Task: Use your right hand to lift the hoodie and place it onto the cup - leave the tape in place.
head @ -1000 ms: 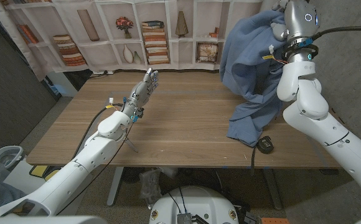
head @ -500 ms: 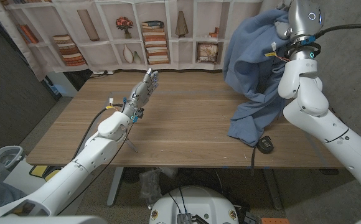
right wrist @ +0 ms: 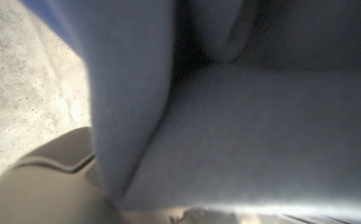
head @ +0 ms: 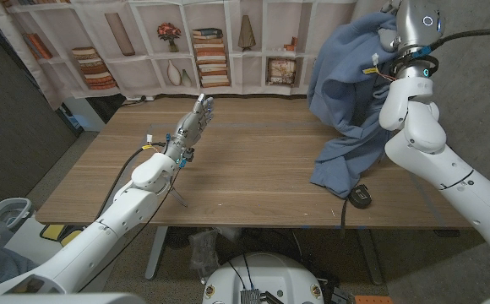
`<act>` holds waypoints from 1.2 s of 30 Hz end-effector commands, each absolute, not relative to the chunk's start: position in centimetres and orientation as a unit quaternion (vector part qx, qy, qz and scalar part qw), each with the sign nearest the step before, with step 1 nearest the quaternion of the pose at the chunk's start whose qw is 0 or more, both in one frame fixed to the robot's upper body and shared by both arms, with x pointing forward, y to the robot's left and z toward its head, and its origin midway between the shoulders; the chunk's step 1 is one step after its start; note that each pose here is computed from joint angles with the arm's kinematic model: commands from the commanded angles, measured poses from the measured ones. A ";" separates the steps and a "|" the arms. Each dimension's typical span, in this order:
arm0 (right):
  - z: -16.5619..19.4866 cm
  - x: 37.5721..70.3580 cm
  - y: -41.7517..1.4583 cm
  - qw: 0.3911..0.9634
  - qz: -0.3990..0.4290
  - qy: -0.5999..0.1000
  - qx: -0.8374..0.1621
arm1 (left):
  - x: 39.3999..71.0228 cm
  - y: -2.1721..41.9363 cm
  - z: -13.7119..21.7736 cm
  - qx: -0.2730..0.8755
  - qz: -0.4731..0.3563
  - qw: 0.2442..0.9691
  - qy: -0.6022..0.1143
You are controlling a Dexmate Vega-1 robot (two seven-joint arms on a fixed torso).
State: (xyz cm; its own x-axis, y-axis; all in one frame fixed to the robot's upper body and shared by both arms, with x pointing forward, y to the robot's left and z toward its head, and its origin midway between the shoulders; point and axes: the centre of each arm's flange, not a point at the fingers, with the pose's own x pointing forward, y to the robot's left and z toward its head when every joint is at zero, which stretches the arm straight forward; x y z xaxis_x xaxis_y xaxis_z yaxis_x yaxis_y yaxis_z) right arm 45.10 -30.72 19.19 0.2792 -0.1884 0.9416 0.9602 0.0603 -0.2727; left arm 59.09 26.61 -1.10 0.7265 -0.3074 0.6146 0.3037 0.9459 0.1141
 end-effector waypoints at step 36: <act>19.4 46.4 -36.2 0.642 -0.509 -0.289 -0.494 | 57.9 26.4 -2.2 0.004 -0.157 0.933 -0.324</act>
